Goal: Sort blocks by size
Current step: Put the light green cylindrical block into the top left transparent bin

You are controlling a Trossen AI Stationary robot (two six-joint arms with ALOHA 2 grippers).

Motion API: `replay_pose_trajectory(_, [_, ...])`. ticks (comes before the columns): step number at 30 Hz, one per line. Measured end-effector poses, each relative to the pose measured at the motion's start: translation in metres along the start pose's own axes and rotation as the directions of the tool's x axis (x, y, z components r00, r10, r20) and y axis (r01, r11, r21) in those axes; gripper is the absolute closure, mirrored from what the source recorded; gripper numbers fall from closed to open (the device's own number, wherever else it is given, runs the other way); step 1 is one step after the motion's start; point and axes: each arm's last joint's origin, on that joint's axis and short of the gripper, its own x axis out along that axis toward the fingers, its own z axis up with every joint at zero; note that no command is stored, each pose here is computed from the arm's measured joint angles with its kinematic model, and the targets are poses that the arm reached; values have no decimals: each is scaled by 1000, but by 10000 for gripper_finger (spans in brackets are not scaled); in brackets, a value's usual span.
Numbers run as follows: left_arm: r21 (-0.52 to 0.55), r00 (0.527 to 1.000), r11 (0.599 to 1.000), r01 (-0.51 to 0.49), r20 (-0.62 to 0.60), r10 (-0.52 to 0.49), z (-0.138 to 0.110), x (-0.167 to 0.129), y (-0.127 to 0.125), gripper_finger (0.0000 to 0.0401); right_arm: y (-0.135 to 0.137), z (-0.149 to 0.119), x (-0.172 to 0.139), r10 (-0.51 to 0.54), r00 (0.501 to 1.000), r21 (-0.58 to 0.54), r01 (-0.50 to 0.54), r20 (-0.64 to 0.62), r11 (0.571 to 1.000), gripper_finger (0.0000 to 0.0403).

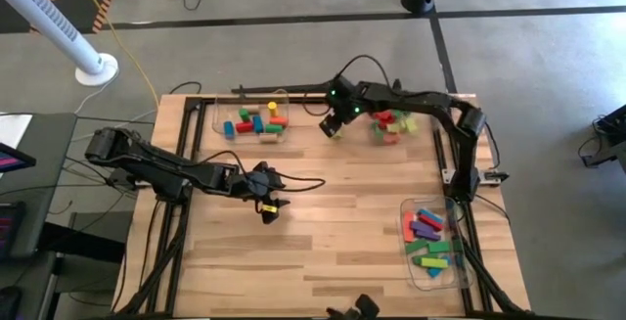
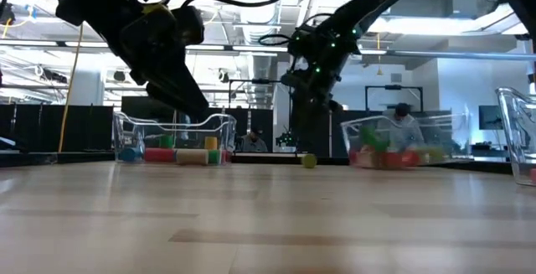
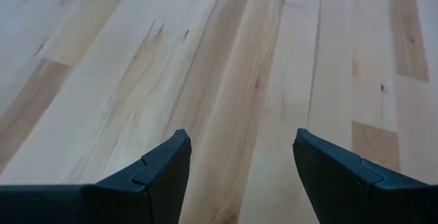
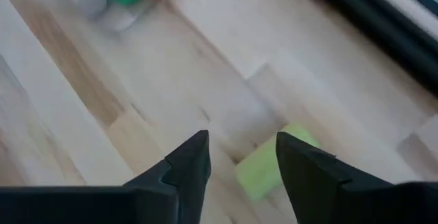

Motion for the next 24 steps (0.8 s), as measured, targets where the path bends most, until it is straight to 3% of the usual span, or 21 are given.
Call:
replay_pose_trajectory(5, [1, 1000, 1000, 2, 3, -2, 0, 0, 0, 154, 21, 5, -31, 17, 996, -53, -13, 93, 999, 229])
replay_pose_trajectory(13, [9, 1000, 1000, 4, 9, -4, 1, 0, -1, 153, 32, 4, -60, 26, 989, -132, -6, 145, 991, 250])
replay_pose_trajectory(20, [15, 1000, 1000, 2, 25, -2, 3, 0, 0, 154, 34, -5, -21, -12, 1000, -299, 16, 13, 954, 248])
replay_pose_trajectory(24, [10, 1000, 1000, 2, 31, -3, 4, 0, 1, 154, 17, 0, -1, -127, 992, -334, 113, -21, 936, 248])
